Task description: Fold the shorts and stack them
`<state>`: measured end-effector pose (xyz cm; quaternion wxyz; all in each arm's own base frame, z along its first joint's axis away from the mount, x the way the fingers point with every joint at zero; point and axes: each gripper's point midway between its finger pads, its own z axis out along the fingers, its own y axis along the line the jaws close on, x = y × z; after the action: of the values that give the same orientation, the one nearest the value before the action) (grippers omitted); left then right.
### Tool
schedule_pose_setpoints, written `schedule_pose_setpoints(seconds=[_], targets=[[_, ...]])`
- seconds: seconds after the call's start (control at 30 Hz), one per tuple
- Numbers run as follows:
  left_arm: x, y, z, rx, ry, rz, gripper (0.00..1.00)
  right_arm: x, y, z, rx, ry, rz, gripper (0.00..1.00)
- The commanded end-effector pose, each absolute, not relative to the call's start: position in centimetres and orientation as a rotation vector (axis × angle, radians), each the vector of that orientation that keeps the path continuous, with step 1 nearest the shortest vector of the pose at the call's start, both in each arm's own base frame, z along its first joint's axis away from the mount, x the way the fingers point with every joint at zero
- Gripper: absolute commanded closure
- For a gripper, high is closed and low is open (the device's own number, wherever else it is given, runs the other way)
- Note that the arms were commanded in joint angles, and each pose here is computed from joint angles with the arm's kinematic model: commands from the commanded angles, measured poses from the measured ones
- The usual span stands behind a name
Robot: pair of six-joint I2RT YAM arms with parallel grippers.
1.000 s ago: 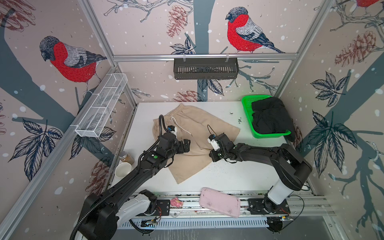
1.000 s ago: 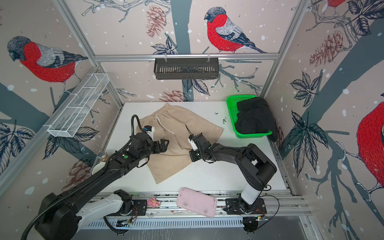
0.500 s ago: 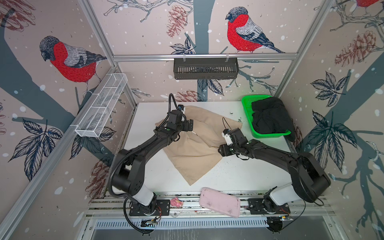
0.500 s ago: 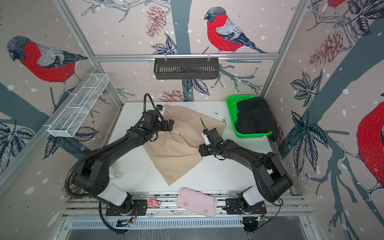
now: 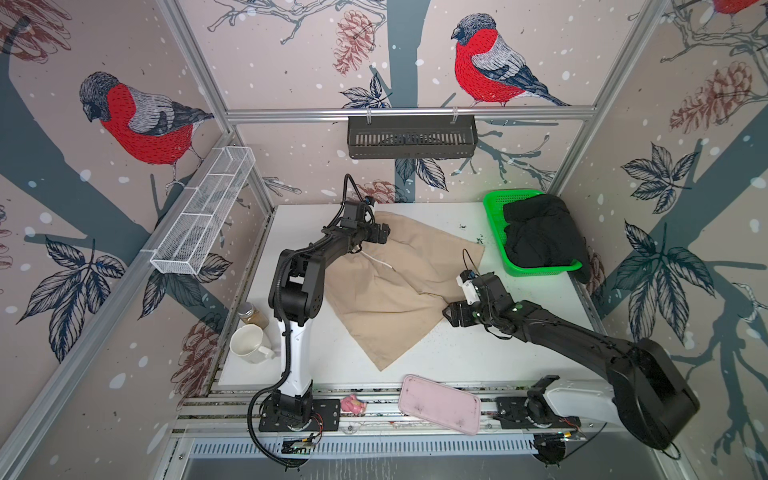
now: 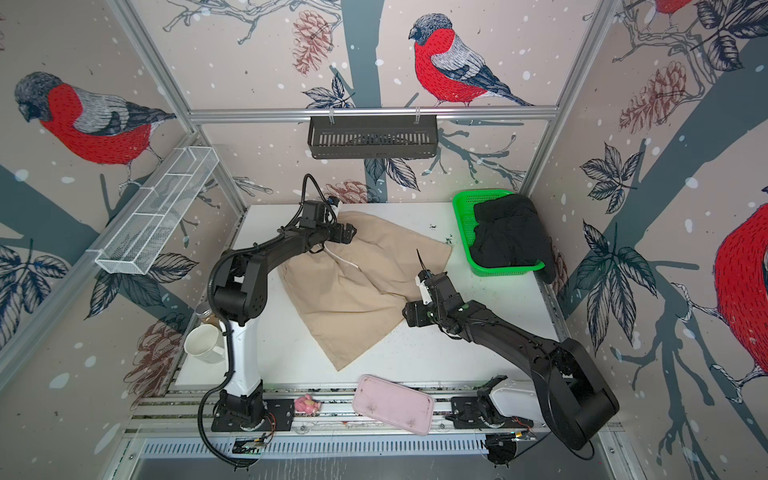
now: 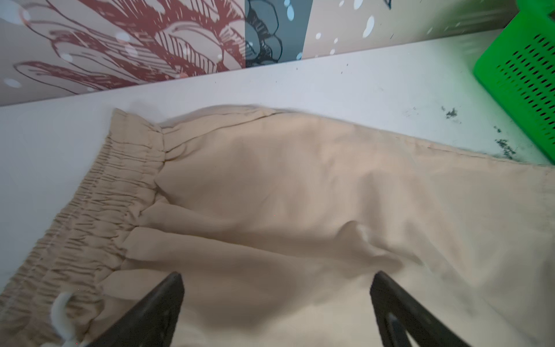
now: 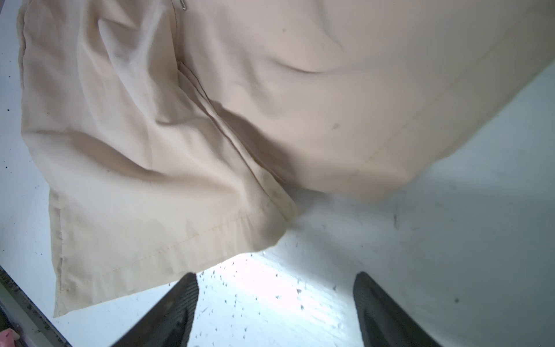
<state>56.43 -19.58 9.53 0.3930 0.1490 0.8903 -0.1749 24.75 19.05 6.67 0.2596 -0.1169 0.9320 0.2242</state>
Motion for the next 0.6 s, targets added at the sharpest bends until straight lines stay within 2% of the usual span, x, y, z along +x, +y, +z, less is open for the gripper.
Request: schedule_pose_setpoints(seconds=[0.0,0.17,0.33,0.4,0.57], targets=[[56.5,-19.1,7.1,0.379,2.350,-0.447,0.03,25.4,18.3,7.1,-0.210,2.485,0.617,0.15],[58.0,-16.9,5.5,0.280,2.400,-0.387,0.03,25.5,17.8,6.8,-0.197,2.489,0.609,0.12],[58.9,-11.8,5.0,0.050,2.424,-0.379,0.03,26.3,18.1,6.5,-0.207,2.490,0.609,0.12],[58.9,-10.1,5.0,-0.010,2.428,-0.400,0.03,26.8,18.0,5.7,-0.234,2.524,0.512,0.12],[58.4,-7.2,4.6,-0.117,2.449,-0.359,0.03,26.9,21.0,5.7,-0.352,2.539,0.499,0.11]])
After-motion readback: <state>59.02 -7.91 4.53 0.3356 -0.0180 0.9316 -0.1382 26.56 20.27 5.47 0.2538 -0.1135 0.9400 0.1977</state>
